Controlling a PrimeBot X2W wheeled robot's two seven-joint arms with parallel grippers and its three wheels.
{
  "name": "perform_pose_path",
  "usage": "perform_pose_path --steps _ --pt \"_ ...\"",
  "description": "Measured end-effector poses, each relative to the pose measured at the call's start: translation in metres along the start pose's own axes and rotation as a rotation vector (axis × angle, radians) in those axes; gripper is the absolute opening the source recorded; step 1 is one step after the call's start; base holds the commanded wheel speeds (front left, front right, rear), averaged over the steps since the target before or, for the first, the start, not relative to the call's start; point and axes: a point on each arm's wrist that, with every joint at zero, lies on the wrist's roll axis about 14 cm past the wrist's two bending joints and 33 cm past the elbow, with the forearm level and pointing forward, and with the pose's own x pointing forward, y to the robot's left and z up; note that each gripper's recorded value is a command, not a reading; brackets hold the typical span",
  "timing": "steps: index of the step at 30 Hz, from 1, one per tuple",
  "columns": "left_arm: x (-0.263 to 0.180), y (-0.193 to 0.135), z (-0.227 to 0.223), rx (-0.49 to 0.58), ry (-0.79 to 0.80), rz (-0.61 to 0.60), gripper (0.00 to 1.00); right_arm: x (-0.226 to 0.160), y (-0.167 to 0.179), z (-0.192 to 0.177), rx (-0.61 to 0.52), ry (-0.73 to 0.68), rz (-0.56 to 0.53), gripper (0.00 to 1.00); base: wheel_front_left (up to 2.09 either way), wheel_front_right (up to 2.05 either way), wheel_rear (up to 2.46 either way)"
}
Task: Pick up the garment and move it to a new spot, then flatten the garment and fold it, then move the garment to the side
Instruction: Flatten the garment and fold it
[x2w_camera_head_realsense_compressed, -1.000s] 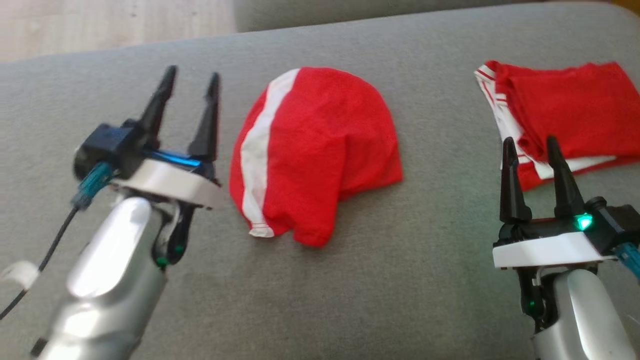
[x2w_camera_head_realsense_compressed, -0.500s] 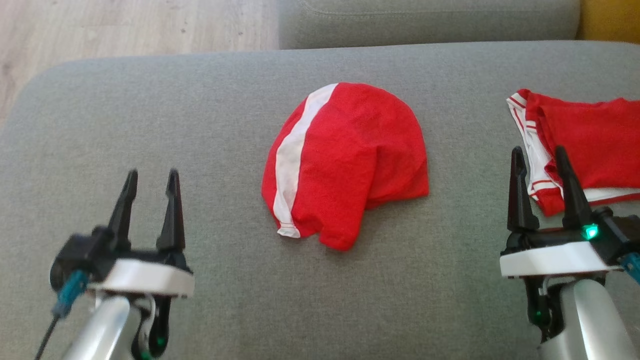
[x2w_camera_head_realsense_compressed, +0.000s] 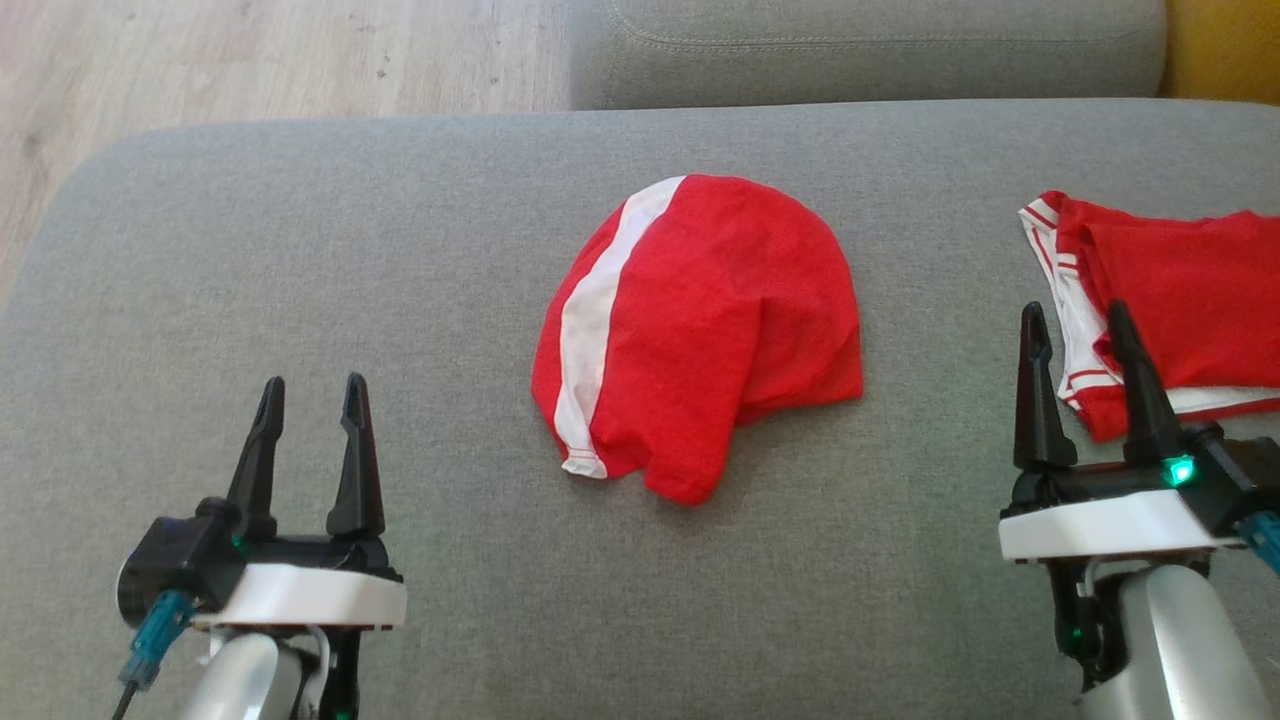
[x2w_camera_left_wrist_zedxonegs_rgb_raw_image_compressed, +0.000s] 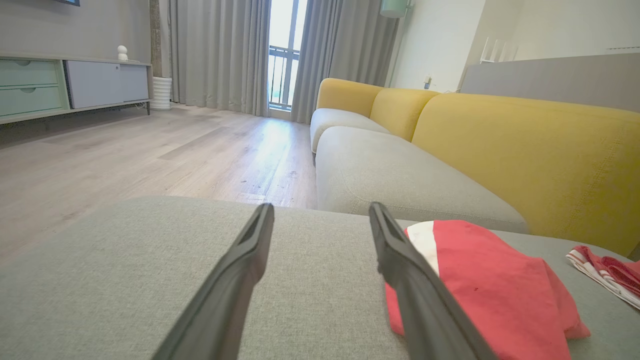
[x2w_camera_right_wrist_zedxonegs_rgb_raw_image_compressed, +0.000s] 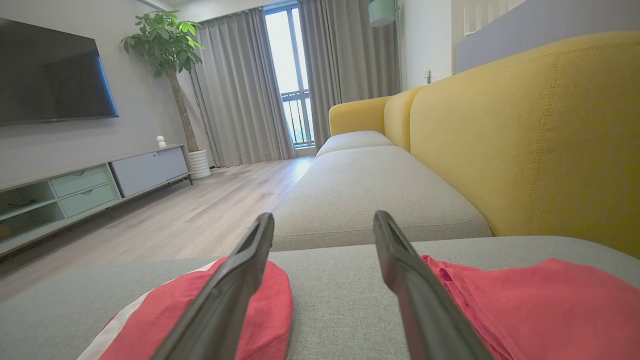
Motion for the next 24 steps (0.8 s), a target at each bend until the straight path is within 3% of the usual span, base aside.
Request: perform_pose_path --steps 12,19,24 --pt "0.004 -0.004 0.001 -0.005 -0.016 -0.019 1.00 0.001 0.006 -0.007 0.004 0.018 0.017 1.00 0.00 0.00 0.00" --pt "0.005 -0.002 -0.013 -0.021 0.017 -0.012 1.00 0.003 0.092 -0.040 0.004 0.141 0.283 1.00 0.00 0.00 0.00" --pt "0.012 0.001 -0.016 -0.030 0.024 -0.005 1.00 0.006 0.165 -0.064 -0.042 0.237 0.532 1.00 0.00 0.00 0.00"
